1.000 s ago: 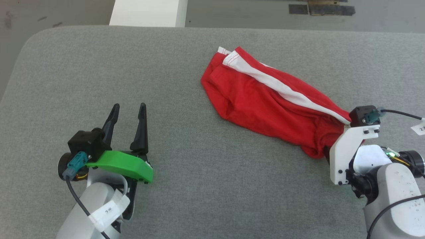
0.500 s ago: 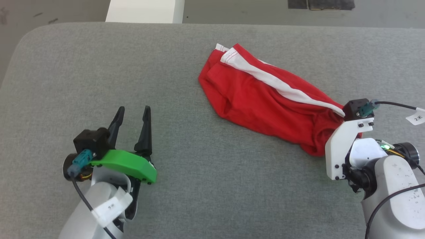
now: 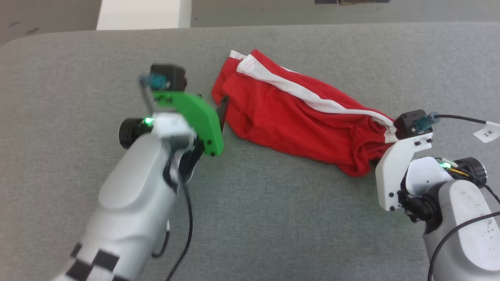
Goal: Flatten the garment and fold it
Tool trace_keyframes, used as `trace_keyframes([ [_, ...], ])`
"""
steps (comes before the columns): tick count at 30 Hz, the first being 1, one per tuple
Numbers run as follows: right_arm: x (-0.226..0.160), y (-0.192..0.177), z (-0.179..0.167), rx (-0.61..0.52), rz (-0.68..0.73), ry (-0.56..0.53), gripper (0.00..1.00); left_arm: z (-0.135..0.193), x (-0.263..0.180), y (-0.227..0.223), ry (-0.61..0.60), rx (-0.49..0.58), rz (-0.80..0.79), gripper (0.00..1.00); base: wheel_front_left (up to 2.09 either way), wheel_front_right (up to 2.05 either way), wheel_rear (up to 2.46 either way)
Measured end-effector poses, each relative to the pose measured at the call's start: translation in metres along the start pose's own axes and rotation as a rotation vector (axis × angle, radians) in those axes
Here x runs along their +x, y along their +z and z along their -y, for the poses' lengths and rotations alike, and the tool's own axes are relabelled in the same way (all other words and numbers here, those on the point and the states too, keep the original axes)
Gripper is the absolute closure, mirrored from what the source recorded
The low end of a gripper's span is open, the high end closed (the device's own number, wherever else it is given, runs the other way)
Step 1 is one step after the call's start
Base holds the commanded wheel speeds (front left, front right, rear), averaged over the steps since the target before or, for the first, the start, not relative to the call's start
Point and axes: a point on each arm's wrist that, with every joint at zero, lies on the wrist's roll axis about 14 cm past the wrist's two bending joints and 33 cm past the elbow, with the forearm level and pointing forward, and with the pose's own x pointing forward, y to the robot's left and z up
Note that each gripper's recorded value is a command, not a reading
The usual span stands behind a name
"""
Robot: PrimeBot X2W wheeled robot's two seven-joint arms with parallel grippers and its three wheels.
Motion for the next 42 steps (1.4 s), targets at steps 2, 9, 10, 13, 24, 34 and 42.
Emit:
trace_keyframes([
  [2, 0.001, -0.002, 0.000, 0.002, -0.003, 0.004, 1.00, -0.002, 0.012, -0.010, 0.021, 0.030, -0.111, 0.00, 0.00, 0.00, 0.00],
  [9, 0.007, -0.005, 0.003, 0.007, -0.012, 0.003, 1.00, -0.013, 0.042, -0.026, 0.085, 0.111, -0.345, 0.00, 0.00, 0.00, 0.00],
  [10, 0.008, -0.006, 0.004, 0.010, -0.015, 0.004, 1.00, -0.014, 0.046, -0.029, 0.090, 0.114, -0.364, 0.00, 0.00, 0.00, 0.00],
  [13, 0.011, -0.009, 0.005, 0.019, -0.020, 0.005, 1.00, -0.015, 0.056, -0.038, 0.094, 0.129, -0.416, 0.00, 0.00, 0.00, 0.00],
  [24, 0.018, -0.007, 0.009, 0.025, -0.016, 0.003, 1.00, -0.006, 0.070, -0.056, 0.050, 0.113, -0.489, 1.00, 0.00, 0.00, 0.00],
  [34, 0.012, 0.000, 0.010, 0.012, 0.004, 0.001, 1.00, 0.008, 0.057, -0.041, -0.030, -0.001, -0.393, 1.00, 0.00, 0.00, 0.00],
  [42, -0.006, -0.001, 0.012, -0.015, 0.012, 0.005, 1.00, 0.015, 0.030, -0.027, -0.080, -0.045, -0.311, 1.00, 0.00, 0.00, 0.00],
])
